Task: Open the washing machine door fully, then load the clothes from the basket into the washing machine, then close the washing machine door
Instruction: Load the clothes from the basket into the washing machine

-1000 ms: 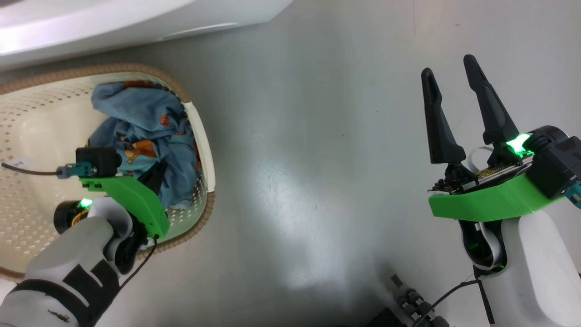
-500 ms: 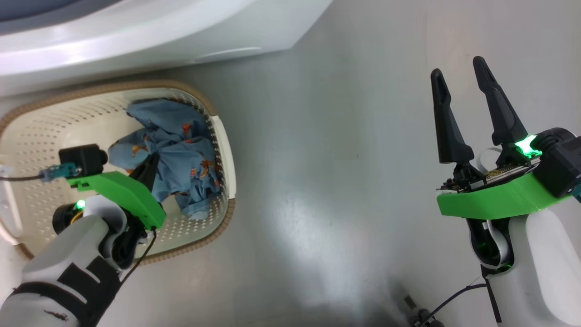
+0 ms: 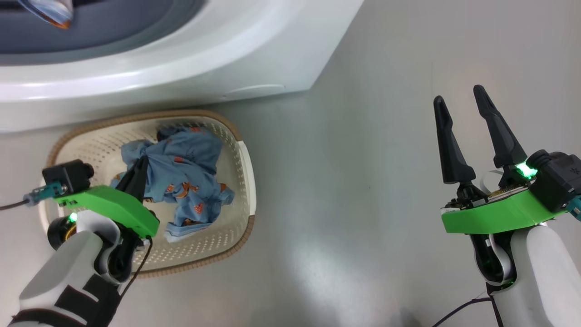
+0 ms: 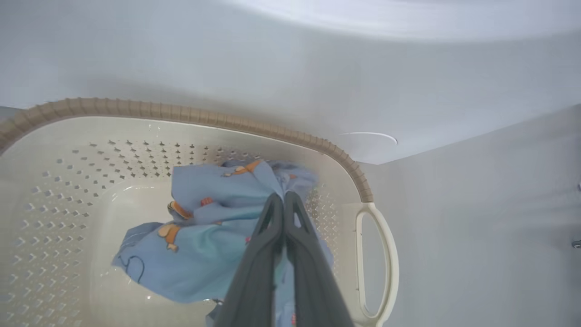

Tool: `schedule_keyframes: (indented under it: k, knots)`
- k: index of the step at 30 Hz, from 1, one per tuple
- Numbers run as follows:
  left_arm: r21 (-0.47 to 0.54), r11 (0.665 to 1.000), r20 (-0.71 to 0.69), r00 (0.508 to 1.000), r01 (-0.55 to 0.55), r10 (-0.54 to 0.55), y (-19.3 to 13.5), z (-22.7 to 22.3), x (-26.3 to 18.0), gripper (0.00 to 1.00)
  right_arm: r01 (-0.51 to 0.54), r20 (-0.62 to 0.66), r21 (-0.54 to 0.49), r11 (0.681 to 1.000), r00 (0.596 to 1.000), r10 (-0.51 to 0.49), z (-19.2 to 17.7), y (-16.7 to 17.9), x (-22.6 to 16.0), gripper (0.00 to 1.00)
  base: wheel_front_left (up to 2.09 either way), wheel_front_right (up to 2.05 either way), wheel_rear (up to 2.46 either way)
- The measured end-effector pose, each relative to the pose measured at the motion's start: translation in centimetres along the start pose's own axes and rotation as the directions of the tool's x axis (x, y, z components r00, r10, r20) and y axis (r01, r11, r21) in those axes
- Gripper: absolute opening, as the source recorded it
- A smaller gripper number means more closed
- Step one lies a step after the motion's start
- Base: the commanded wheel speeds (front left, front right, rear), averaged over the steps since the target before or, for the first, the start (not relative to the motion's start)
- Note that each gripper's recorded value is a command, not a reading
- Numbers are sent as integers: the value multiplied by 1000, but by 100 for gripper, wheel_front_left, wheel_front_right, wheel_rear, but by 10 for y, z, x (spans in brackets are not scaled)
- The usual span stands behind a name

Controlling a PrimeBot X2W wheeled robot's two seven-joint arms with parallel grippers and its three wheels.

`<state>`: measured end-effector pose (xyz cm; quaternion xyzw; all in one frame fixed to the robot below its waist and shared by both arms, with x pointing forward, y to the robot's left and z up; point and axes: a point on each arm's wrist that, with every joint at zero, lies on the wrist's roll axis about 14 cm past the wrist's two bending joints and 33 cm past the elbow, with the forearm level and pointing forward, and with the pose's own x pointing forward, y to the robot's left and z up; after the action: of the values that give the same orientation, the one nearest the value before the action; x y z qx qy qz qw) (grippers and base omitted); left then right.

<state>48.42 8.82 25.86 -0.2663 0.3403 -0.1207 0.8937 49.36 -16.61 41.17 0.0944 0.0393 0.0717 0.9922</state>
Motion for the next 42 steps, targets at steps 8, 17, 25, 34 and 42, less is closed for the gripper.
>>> schedule_keyframes:
  k: [8,17,25,34,42]
  knots:
    - [37,999,147,989,5,-11,-11,38,-28,0,-12,17,-2,1000,1000,12,15,7,-14,100,0,0,0]
    - [100,995,312,949,-1,-31,-22,80,-69,0,-15,35,-5,1000,999,15,31,12,-35,100,0,0,0]
    - [139,990,438,898,-22,-41,-31,107,-106,0,-18,42,-6,1000,999,18,38,15,-49,100,0,0,0]
    - [143,988,563,826,-66,-26,-34,125,-155,0,-30,46,-4,1000,998,30,44,22,-66,100,0,0,0]
    - [126,985,632,775,-120,13,-31,123,-195,0,-40,52,-8,999,998,41,49,27,-78,100,0,0,0]
